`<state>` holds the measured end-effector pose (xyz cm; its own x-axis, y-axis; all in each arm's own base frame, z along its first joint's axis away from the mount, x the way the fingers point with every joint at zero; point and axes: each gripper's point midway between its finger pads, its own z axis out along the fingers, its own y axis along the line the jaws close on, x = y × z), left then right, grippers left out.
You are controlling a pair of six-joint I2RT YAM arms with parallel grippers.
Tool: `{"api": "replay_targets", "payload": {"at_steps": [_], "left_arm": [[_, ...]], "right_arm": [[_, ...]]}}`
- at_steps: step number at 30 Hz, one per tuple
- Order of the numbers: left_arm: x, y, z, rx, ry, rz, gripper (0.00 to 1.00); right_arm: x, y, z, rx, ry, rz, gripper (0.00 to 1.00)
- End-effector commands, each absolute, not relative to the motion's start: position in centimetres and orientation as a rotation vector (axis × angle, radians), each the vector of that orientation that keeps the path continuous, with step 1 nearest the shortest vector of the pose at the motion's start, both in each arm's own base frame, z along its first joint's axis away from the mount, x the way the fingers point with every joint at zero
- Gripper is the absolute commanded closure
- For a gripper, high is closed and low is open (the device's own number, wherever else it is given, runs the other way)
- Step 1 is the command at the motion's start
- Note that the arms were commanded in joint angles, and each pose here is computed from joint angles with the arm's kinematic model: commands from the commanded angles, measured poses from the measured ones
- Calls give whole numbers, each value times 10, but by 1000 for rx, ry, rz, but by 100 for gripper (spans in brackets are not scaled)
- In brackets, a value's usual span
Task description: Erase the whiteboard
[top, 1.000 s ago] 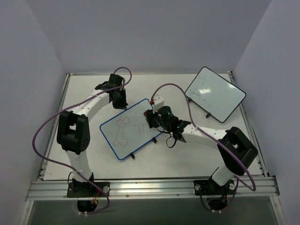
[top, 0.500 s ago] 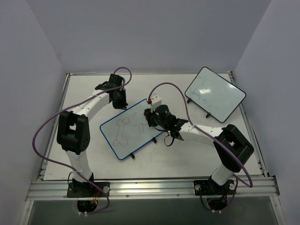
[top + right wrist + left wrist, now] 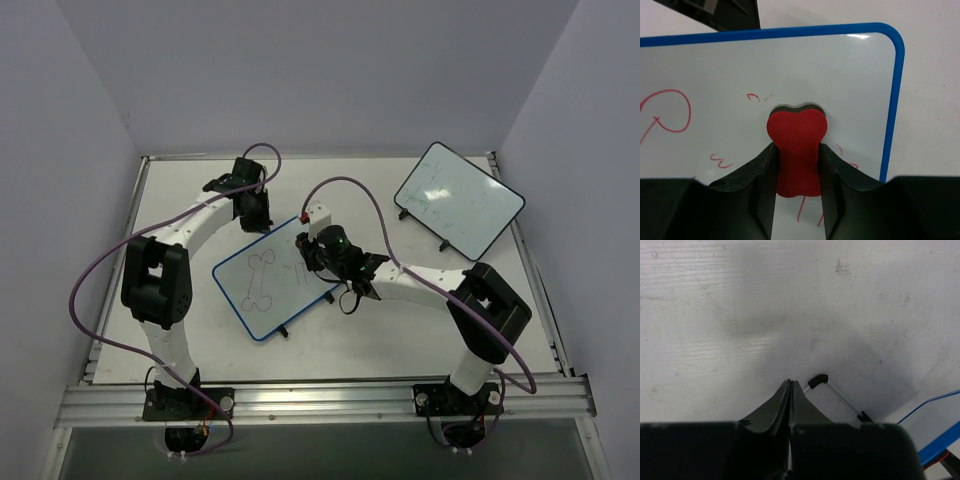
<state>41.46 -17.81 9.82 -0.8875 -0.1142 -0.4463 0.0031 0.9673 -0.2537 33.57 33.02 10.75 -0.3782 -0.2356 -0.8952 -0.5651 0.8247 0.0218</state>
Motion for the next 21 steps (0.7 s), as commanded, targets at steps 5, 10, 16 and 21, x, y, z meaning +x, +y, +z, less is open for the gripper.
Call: {"api": "replay_targets", "payload": {"at_steps": [5,10,16,21], "left_arm": [[421,-183,107,-44,2596,-356,94],[421,-184,106,-40,2596,-356,94],[420,-185,107,-35,2594,-355,94],[419,-185,108,-31,2595,-353,94]], "right_arm": [[345,363,130,-589,1944,400,73],[339,382,129,-628,1947,401,73],[335,393,130,-648,1951,385,74],[345,376,131,-586,1977,341,74]]}}
